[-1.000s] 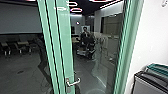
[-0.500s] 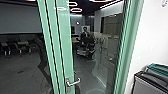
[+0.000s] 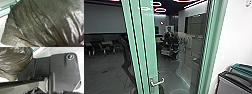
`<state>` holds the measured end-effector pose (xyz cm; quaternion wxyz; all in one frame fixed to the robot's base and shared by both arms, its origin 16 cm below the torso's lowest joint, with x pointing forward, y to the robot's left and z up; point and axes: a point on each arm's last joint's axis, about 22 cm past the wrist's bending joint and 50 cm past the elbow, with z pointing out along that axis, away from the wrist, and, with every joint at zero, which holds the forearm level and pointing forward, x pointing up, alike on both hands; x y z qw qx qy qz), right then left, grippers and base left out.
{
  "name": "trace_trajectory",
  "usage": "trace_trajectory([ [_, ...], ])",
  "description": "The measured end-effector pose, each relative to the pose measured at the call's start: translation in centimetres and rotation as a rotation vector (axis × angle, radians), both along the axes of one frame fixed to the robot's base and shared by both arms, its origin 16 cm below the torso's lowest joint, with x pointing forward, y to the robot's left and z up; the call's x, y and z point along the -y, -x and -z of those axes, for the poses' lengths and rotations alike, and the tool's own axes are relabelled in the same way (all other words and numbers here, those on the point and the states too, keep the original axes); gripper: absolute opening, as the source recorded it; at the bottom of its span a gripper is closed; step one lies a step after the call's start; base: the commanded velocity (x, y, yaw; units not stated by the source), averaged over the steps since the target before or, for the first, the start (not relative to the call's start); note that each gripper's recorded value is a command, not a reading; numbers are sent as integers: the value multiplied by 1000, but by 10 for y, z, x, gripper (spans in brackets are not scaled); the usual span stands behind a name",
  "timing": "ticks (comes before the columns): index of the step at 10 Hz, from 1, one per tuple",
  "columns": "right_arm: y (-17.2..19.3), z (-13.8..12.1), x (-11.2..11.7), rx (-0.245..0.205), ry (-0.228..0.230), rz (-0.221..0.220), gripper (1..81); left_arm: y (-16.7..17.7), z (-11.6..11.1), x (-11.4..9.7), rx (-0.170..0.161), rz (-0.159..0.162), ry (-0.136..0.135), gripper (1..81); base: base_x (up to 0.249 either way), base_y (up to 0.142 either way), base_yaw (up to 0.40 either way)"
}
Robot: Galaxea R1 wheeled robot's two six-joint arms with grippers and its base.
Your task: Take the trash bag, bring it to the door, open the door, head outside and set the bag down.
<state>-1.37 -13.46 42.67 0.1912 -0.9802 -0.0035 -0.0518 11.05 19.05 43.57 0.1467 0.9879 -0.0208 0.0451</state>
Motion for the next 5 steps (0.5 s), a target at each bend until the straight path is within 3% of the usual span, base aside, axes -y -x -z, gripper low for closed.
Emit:
trace_trajectory([
  [5,-1,0,0,2,0,0,811,7,2,-5,-9,-1,-5,10,0,0,-224],
])
